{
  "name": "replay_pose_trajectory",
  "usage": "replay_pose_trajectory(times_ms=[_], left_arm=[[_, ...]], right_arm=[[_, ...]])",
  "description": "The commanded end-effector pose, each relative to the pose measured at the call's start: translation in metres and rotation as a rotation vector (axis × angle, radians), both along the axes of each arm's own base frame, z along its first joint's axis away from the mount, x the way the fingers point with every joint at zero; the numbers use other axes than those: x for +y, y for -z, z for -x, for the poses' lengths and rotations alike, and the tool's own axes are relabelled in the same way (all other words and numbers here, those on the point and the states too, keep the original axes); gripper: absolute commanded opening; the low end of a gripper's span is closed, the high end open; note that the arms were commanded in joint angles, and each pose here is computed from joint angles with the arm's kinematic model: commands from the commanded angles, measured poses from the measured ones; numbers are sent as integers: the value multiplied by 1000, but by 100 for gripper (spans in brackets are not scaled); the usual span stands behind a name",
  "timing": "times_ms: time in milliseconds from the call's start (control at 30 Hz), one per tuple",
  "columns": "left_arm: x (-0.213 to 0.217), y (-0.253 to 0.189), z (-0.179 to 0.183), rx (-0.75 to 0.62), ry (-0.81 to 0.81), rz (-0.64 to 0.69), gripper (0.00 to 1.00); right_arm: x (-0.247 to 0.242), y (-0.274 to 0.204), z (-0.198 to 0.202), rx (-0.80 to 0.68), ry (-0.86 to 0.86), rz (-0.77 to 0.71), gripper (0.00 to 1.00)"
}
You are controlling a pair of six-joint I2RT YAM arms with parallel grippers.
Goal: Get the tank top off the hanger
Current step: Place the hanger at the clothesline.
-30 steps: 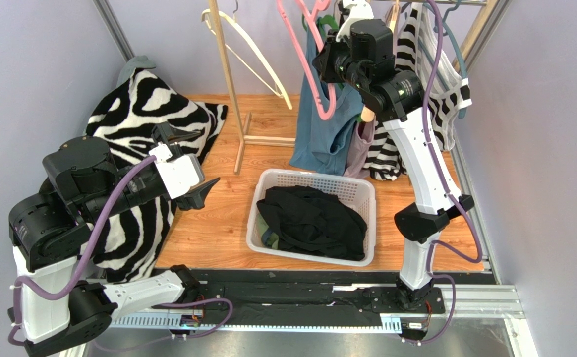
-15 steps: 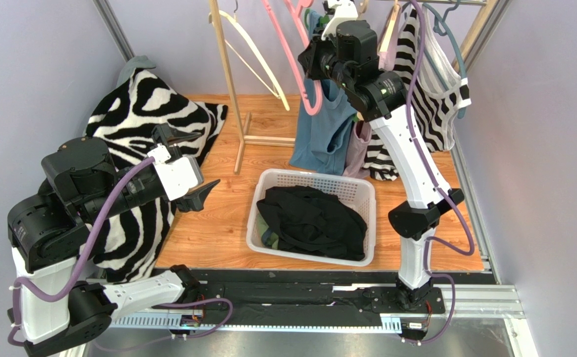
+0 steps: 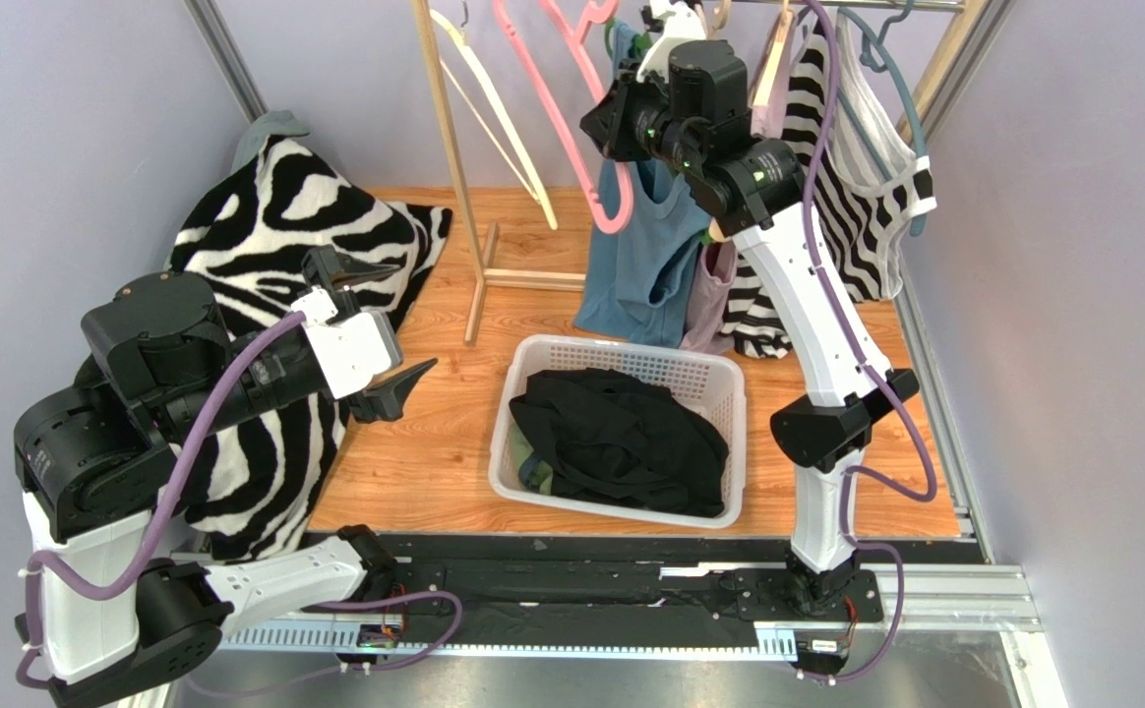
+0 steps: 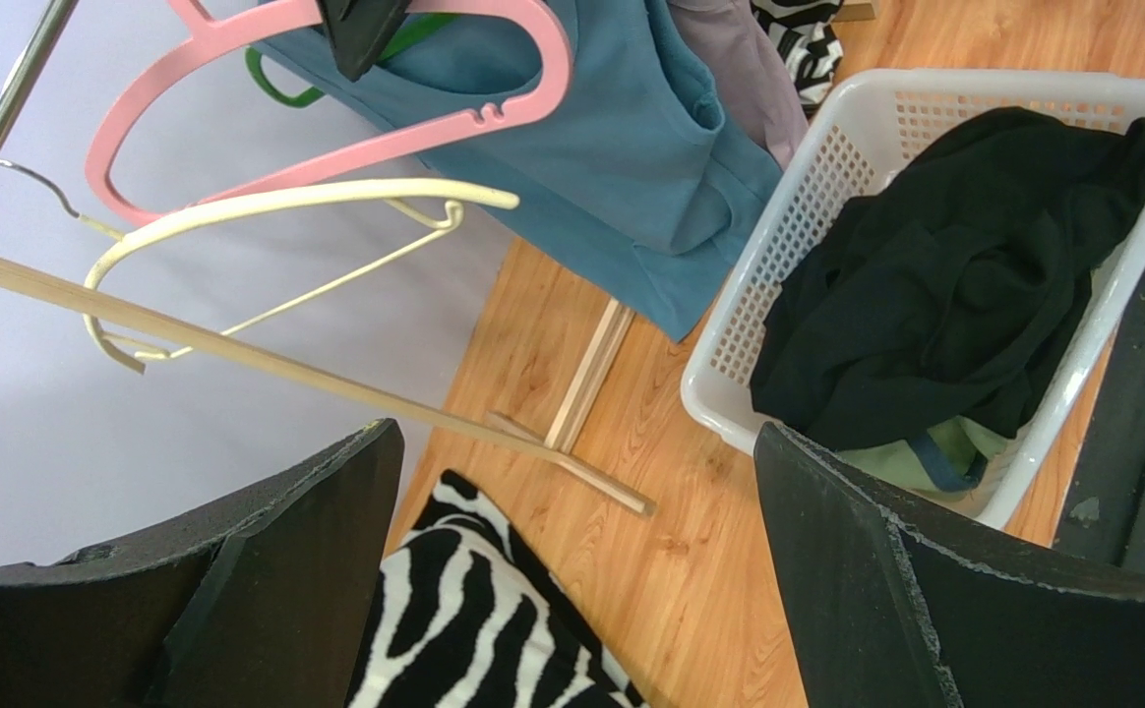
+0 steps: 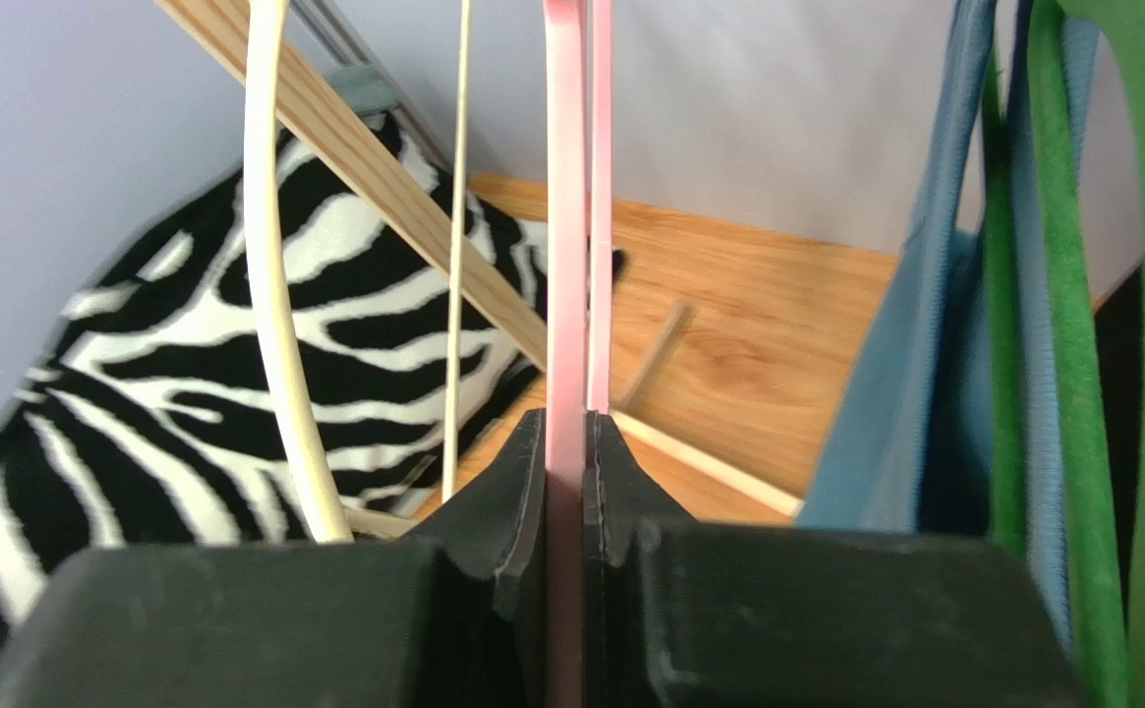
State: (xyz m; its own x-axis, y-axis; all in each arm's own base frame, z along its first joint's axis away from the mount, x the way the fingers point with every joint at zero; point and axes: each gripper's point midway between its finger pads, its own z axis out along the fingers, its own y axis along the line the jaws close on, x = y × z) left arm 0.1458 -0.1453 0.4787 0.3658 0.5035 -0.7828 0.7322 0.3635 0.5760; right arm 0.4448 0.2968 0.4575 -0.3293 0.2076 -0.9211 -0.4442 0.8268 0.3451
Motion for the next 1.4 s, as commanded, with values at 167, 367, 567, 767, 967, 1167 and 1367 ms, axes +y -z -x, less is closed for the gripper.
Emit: replay_pose_trajectory(times_ms=[167,367,567,767,967,1167,1367], left_arm=[[7,-7,12,-2,11,47,98],[7,-8,15,-3,18,52,98],[4,-10,16,-1,33,56,98],[4,-11,17,1,35,59,99],[3,-13,17,1,41,64,99],[1,-13,15,4,45,58,99],[-2,-13,12,7,43,53,99]], right_arm=[[17,-12,0,131,-156,-283,0],[16,4,2,81,-70,-109,0],[29,17,13,-21,19,122,0],[36,24,15,-79,81,248,0],[42,15,8,-139,100,260,0],[53,4,2,-206,89,243,0],[86,6,12,-305,12,321,0]])
